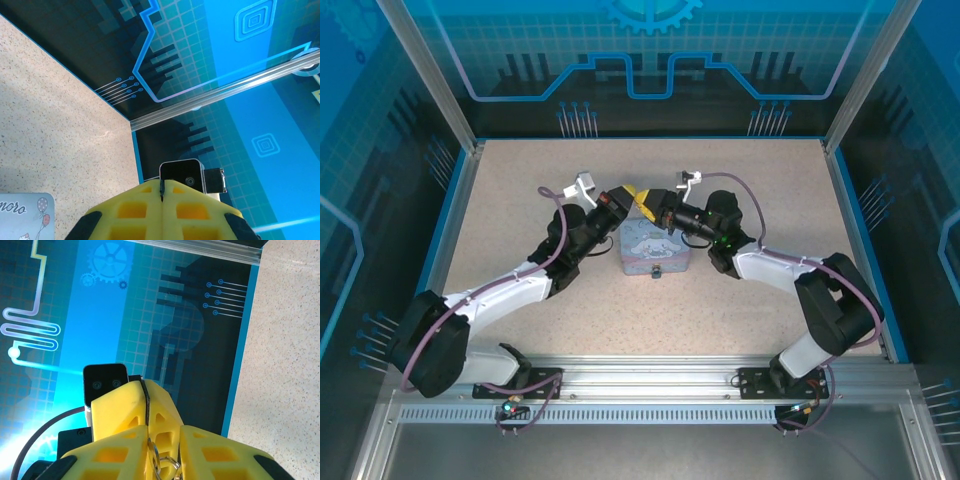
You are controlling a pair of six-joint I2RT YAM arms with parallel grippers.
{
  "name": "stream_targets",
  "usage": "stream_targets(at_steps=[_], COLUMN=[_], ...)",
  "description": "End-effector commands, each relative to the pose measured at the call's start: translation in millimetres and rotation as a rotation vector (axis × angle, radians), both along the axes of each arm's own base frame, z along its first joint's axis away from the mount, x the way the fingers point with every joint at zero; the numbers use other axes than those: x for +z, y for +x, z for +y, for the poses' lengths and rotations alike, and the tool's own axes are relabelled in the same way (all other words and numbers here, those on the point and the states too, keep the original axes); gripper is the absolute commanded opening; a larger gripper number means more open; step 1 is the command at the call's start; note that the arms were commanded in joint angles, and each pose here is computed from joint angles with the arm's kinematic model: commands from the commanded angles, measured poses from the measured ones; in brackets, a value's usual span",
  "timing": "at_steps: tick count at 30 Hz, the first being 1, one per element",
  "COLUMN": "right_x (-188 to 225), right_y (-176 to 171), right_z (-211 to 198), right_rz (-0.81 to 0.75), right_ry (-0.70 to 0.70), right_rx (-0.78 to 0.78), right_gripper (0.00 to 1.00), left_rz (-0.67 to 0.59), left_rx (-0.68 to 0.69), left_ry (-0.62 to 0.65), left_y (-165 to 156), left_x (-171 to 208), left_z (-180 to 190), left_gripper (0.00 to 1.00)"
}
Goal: Unlock the padlock with the key
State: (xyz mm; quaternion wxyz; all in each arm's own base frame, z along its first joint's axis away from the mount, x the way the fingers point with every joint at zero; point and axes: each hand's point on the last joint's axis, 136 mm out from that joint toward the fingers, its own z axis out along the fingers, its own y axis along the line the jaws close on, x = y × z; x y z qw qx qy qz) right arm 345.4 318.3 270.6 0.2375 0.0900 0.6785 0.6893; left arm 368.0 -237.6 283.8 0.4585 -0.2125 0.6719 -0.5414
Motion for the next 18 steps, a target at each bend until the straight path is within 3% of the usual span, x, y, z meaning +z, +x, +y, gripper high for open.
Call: stream_targets(at_steps=[1,18], right_x=[14.1,12.0], right_y=[-2.0,-5.3], right_z=[6.6,0.5], right_rz=[-0.042,-0.038], right_ry=[0.030,0.050], right_rx=[0.025,0.040], right_gripper=[0.22,0.00], left_rz=[-0.015,-0.003], left_rx=[-0.003,-0.003], left_ry=[-0.020,-0.004], left_y=[-2.2,0.2], left_x=[5.7,2.2], left_z=[-3.1,-7.2], left_gripper=[0.00,0.00])
